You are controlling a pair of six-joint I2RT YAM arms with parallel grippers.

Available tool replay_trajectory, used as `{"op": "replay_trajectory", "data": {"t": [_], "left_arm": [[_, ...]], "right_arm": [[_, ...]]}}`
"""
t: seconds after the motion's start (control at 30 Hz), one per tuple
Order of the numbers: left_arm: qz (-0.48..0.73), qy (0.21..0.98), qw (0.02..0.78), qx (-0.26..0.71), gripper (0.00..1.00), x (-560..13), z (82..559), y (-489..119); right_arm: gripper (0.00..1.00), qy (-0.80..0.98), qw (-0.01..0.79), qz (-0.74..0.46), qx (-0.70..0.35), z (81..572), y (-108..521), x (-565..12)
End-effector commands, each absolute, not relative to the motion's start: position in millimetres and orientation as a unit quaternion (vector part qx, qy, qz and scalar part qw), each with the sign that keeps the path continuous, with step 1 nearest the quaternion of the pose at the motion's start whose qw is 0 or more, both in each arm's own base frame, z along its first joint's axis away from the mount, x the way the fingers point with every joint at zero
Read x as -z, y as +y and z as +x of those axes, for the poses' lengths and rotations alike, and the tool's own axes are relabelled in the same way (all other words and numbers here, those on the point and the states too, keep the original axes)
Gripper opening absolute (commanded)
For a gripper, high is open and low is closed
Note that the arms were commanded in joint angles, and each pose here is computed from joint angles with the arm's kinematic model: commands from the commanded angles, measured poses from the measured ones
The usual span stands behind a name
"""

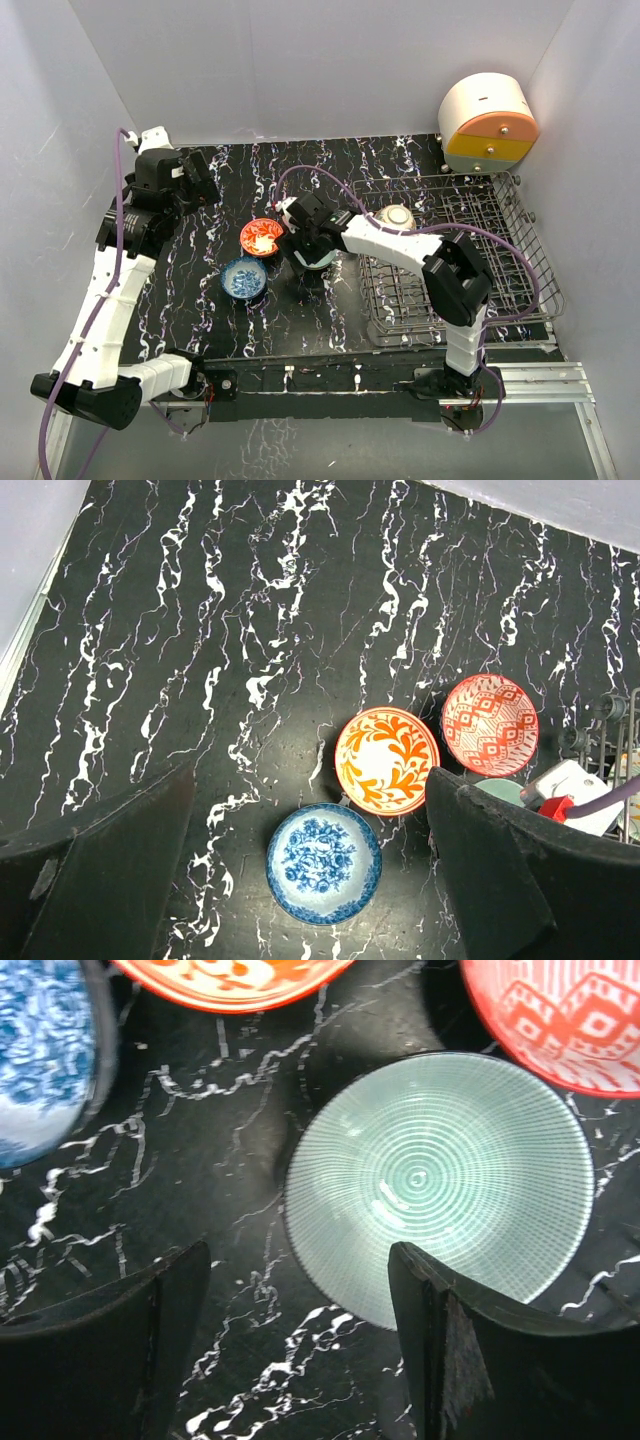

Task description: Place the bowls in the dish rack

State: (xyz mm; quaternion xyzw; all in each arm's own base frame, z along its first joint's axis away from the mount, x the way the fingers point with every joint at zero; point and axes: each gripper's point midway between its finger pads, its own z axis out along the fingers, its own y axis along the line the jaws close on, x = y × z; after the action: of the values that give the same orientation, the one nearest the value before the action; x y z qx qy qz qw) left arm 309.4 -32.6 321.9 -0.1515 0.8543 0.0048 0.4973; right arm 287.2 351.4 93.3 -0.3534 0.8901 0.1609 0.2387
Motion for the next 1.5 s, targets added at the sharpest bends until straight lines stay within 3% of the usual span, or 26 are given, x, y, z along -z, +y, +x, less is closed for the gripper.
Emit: {"op": "replay_trajectory", "data": {"t": [0.0, 0.23, 0.37, 0.63, 0.73, 0.83, 0.93, 1.07, 1.27, 1.47], "left_arm": [[-0.153, 0.852, 0.500, -0.017, 0.96, -323, 301, -27], [-0.154, 0.852, 0.500, -0.020, 0.97, -321, 301, -25], [-0.154, 0.853, 0.498, -0.023, 0.96, -319, 301, -25], [-0.151, 0.854, 0.498, -0.023, 0.96, -320, 302, -25], [-0.150, 0.854, 0.497, -0.024, 0.96, -319, 302, -25], [-0.150, 0.854, 0.497, -0.025, 0.96, -319, 302, -25], [-0.150, 0.854, 0.497, -0.023, 0.96, -319, 302, -25], [-0.151, 0.853, 0.498, -0.024, 0.96, -320, 301, -25], [-0.153, 0.850, 0.503, -0.027, 0.96, -323, 300, -23], [-0.151, 0.851, 0.503, -0.024, 0.96, -323, 303, -25]], "right_arm": [[0.72, 0.878, 0.285, -0.359, -0.134, 315, 354, -103], [0.68, 0.875, 0.273, -0.375, -0.136, 311, 358, -82], [0.52, 0.876, 0.274, -0.376, -0.127, 313, 357, -77], [0.51, 0.877, 0.257, -0.385, -0.130, 306, 356, -60], [0.46, 0.879, 0.256, -0.383, -0.127, 304, 354, -57], [0.32, 0.880, 0.254, -0.383, -0.125, 303, 352, -55], [0.09, 0.878, 0.258, -0.382, -0.132, 303, 354, -62], [0.08, 0.863, 0.273, -0.382, -0.185, 295, 368, -96], [0.08, 0.817, 0.302, -0.369, -0.325, 269, 391, -191], [0.08, 0.793, 0.326, -0.272, -0.436, 282, 347, -267]]}}
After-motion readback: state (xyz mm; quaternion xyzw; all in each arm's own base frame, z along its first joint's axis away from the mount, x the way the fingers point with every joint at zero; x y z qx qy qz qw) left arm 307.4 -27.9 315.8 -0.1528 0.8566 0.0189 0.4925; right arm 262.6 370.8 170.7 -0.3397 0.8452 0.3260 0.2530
